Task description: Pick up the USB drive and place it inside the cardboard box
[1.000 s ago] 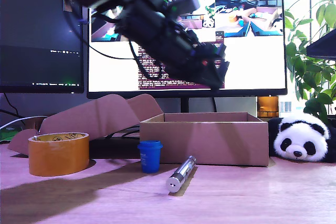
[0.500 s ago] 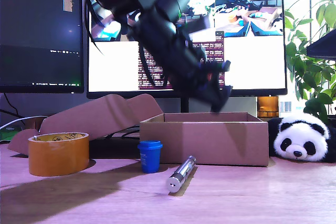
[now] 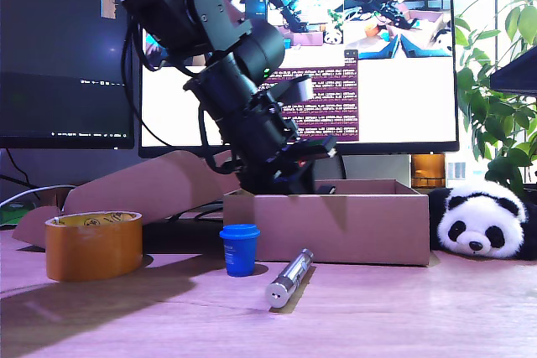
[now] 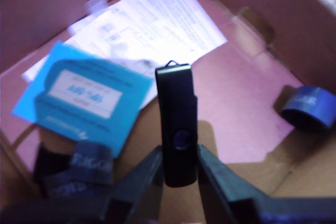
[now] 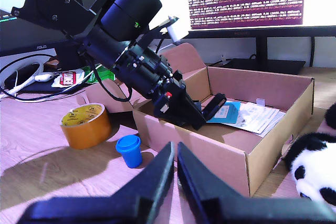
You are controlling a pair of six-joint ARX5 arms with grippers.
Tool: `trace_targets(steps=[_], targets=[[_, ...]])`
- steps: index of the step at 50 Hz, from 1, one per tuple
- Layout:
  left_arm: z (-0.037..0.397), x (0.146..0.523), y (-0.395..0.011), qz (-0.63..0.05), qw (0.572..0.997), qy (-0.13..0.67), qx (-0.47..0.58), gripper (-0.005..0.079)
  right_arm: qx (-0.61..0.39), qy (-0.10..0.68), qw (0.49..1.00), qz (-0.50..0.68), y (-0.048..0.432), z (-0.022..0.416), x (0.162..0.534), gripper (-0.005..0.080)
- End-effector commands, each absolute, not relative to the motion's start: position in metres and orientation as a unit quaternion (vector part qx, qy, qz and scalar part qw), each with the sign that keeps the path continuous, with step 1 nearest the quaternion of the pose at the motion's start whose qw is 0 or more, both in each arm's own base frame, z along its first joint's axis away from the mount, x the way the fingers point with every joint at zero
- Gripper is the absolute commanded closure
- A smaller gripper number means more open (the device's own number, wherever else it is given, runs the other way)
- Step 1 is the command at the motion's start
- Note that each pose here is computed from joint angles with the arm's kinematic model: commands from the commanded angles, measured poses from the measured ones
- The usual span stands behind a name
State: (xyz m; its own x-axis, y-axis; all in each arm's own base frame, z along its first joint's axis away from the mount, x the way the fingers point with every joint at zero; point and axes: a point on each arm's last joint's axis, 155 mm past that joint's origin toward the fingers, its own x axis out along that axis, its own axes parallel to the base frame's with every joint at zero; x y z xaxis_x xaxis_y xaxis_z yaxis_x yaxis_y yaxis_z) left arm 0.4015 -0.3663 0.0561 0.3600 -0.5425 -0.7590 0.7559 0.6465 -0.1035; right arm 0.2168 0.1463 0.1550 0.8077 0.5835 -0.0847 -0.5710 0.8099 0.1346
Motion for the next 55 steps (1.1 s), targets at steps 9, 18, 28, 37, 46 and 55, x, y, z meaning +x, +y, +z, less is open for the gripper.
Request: trace_targets(steps=[9, 18, 28, 37, 46, 55], targets=[[0.061, 0.403, -0.379, -0.409, 0.818, 0.382, 0.131, 0.0591, 0.051, 0.054, 0.948, 0.308, 0.148, 0.161, 0.216, 0.0765], [0.064, 0.405, -0.383, -0.412, 0.822, 0.372, 0.129, 0.0556, 0.051, 0.054, 0.948, 0.308, 0.148, 0.161, 0.216, 0.0765], [0.064, 0.405, -0.383, -0.411, 0.822, 0.373, 0.129, 0.0515, 0.051, 0.054, 0.948, 0.308, 0.148, 0.161, 0.216, 0.0765], [0.064, 0.404, -0.382, -0.41, 0.822, 0.375, 0.128, 0.0656, 0.051, 0.055, 0.948, 0.308, 0.148, 0.161, 0.216, 0.0765], [0.075, 0.398, -0.378, -0.41, 0.819, 0.379, 0.13, 0.0764, 0.049, 0.061, 0.95, 0.303, 0.146, 0.158, 0.217, 0.0765], [0.109, 0.39, -0.374, -0.414, 0.823, 0.366, 0.129, 0.0764, 0.046, 0.077, 0.95, 0.299, 0.145, 0.149, 0.217, 0.0765]])
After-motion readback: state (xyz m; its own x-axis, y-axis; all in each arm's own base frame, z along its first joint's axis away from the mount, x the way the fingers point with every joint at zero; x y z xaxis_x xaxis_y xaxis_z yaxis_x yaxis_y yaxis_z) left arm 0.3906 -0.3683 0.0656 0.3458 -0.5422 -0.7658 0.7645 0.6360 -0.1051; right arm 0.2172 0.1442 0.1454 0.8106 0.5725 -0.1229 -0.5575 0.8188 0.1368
